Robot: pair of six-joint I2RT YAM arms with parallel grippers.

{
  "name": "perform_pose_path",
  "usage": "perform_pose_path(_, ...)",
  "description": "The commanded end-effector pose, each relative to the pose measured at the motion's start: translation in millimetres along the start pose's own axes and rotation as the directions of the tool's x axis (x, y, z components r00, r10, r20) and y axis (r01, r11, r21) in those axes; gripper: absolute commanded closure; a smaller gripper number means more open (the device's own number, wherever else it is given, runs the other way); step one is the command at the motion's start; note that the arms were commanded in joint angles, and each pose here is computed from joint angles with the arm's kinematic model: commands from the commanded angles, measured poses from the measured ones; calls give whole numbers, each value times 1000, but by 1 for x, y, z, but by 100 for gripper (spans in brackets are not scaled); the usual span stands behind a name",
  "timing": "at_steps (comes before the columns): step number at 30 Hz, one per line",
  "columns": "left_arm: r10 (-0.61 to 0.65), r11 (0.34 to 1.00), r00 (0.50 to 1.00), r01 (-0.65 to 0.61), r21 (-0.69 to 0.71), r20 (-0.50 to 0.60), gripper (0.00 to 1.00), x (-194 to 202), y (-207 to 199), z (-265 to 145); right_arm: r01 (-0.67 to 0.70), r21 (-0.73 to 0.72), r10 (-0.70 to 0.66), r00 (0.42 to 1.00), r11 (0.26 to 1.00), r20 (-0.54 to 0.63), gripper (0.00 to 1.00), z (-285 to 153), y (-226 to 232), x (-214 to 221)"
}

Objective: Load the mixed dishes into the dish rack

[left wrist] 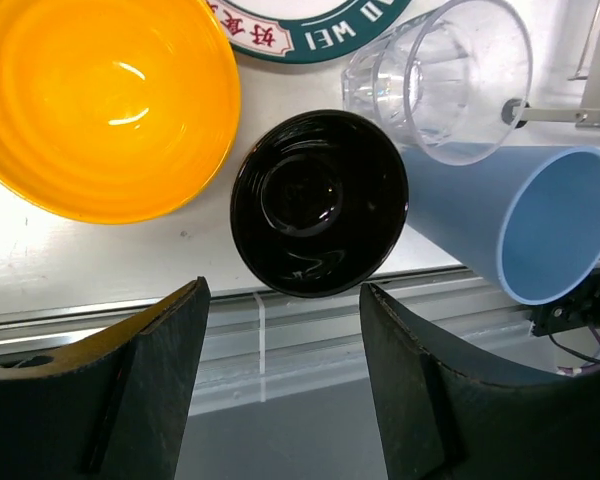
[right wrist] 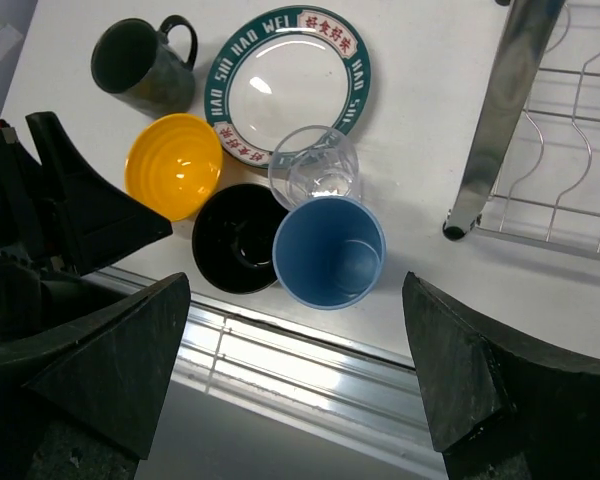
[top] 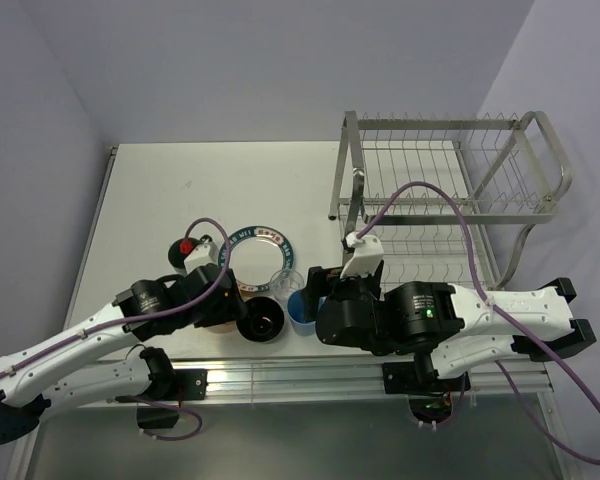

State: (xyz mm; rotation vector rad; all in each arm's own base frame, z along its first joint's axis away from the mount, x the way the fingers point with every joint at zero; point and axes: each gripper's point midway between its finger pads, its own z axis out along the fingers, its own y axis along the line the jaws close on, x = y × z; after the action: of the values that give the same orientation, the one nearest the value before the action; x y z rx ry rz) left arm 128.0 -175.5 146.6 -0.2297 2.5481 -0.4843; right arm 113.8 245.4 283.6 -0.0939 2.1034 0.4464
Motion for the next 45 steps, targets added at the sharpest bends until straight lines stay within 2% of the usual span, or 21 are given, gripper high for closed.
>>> perform_pose_path(1, 1, 1000, 999, -2, -18, -41, 32, 13, 10, 3, -36, 41, 33, 998, 999, 53, 6, -1, -10, -8)
perform_pose_path(9, -21, 999, 990, 17, -29, -139, 37, 46, 21, 19, -39, -23, 40, 998, 999, 38, 6, -4, 1, -10)
perform_pose_path(13, -44, 996, 993, 35, -80, -111, 37, 46, 24, 26, -39, -42, 41, 999, 998, 34, 6, -3, 4, -6)
perform_pose_path(19, -96, 995, 993, 94, -26, -69, 39, 46, 11, 42, -45, -54, 47, 998, 998, 40, 7, -5, 4, -3)
perform_pose_path(27, -144, 987, 989, 143, -70, -20, 46, 46, 22, 57, -45, -48, 47, 998, 998, 42, 7, -6, -1, 3)
perform_pose_path(30, -161, 986, 987, 160, -49, -5, 56, 44, 20, 59, -45, -51, 47, 998, 998, 34, 7, -5, -2, 7)
perform_pose_path(31, -159, 986, 987, 158, -50, -9, 63, 45, 20, 61, -49, -50, 50, 998, 998, 32, 7, -5, -2, 8)
perform_pose_path(37, -134, 989, 991, 132, -69, -29, 72, 51, 19, 70, -52, -43, 53, 998, 998, 31, 7, -7, -4, 9)
perform_pose_path(42, -129, 990, 991, 126, -60, -48, 84, 55, 16, 72, -58, -33, 59, 998, 998, 25, 7, -8, -6, 11)
perform_pose_path(45, -125, 991, 991, 122, -57, -47, 98, 53, 15, 70, -65, -20, 66, 998, 998, 24, 7, -8, -9, 11)
